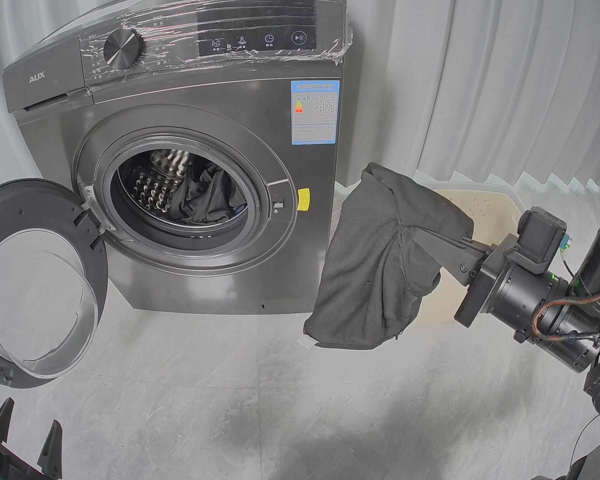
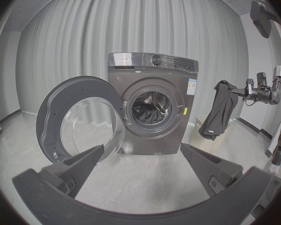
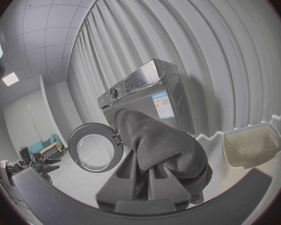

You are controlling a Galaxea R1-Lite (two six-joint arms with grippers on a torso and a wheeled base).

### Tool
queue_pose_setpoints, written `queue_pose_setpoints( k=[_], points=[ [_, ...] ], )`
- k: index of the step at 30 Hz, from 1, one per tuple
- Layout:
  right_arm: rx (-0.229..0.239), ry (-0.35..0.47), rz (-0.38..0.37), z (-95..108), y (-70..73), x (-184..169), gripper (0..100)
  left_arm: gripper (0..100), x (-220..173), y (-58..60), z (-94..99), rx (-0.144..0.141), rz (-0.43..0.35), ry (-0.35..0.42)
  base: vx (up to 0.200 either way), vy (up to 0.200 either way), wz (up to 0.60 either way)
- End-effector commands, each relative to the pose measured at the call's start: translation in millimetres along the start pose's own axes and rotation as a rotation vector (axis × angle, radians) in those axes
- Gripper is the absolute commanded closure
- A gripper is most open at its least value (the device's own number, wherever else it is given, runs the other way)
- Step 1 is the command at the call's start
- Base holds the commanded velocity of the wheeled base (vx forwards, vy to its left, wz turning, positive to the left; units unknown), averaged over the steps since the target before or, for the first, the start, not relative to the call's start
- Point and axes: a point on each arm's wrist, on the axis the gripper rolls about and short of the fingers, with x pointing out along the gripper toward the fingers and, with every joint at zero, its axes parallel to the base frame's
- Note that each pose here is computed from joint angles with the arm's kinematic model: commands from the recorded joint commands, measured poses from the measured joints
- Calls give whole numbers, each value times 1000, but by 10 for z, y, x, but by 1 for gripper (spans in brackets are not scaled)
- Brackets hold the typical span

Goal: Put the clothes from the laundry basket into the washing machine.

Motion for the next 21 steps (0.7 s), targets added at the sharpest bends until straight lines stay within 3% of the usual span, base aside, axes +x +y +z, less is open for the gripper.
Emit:
queue_pose_setpoints(
  k=[1, 21],
  points=[
    [1, 1, -2, -3, -2, 7, 100, 0, -1, 2, -39, -1, 0, -1, 0, 200, 0],
    [4, 2, 15, -9, 42, 16, 100, 0, -1, 2, -39, -1, -2, -1, 0, 200, 0]
  ],
)
